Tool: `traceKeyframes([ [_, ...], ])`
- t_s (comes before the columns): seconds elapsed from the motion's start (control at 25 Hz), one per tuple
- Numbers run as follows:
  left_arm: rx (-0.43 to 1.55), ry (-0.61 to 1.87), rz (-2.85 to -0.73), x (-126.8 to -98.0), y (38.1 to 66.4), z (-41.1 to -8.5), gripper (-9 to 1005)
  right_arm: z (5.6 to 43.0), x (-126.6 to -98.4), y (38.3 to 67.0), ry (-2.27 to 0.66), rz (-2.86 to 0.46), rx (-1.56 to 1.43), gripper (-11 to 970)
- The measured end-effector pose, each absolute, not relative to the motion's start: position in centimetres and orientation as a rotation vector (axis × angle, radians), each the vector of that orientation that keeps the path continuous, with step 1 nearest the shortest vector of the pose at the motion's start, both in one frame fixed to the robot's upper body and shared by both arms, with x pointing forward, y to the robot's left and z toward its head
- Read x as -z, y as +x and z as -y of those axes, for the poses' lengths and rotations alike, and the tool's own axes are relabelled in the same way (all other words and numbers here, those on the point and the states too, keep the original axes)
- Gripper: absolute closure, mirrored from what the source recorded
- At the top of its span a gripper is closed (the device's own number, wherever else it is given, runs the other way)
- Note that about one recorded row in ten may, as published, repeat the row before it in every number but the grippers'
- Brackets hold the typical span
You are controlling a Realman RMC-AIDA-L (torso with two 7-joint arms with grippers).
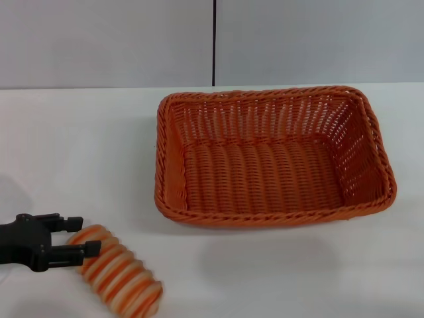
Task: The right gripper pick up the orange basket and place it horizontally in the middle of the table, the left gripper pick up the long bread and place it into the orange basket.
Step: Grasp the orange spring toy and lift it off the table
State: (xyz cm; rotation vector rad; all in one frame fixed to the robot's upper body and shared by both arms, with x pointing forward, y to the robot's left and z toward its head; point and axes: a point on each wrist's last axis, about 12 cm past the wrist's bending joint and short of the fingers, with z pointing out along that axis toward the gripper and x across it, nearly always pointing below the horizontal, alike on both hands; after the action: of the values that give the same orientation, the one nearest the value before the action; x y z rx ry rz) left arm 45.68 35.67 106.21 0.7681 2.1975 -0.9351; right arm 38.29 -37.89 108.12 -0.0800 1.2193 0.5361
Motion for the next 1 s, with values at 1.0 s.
traceKeyframes([
  [1.0, 0.863, 0.832, -2.202, -106.01, 46.32, -35.78, 397, 37.71, -108.05, 38.96, -0.071, -1.197, -0.557, 299],
])
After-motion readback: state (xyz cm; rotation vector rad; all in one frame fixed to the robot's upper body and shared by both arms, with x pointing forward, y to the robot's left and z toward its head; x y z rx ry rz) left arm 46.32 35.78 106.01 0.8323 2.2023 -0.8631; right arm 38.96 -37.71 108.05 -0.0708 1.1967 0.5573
